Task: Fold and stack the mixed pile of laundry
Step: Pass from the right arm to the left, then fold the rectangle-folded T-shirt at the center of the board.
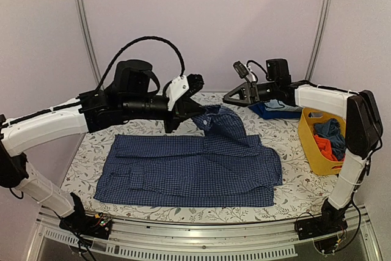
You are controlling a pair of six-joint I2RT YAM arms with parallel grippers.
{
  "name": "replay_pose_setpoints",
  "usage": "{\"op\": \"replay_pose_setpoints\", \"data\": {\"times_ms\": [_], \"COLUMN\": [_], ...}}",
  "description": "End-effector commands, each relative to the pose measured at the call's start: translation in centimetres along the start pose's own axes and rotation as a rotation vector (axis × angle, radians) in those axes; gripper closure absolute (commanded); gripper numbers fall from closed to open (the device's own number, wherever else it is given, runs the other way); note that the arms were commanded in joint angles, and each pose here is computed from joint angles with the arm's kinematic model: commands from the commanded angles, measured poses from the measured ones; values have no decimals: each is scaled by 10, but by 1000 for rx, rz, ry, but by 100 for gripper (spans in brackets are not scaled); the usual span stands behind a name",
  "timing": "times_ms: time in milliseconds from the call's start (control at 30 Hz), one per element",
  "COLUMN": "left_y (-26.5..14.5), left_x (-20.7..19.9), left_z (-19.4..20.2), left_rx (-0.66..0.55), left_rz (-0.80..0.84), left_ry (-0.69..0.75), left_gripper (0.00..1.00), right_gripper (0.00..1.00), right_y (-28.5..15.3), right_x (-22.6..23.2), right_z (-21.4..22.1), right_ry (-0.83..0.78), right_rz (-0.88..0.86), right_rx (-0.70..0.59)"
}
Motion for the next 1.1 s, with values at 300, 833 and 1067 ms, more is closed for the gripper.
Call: {"op": "replay_pose_setpoints", "data": {"times_ms": [300, 833, 1067], "left_y": [8, 42, 7], "left_x": [-113, -76, 10], "left_z": [-18, 49, 81], "left_rx": [195, 237, 128], "left_rz": [372, 213, -39], "left_ry": [-64, -458, -777], "left_gripper": [100, 100, 100], "right_gripper": [46, 50, 47], "right_y": [-4, 16, -6], "right_x": [-50, -63, -93], "right_z": [49, 114, 120], "right_ry": [141, 222, 308], "right_rz": [185, 267, 373], "right_rx": [118, 259, 251]}}
Point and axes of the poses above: each gripper's point midway between its finger pads, its own y axis out along the fingers, its own x axis along the line the jaws close on, z = x × y, the point moved 1 cm from there along -y, back along the fingers, and after that the axes turned 4 degrees about -y, right-handed, at the moved point
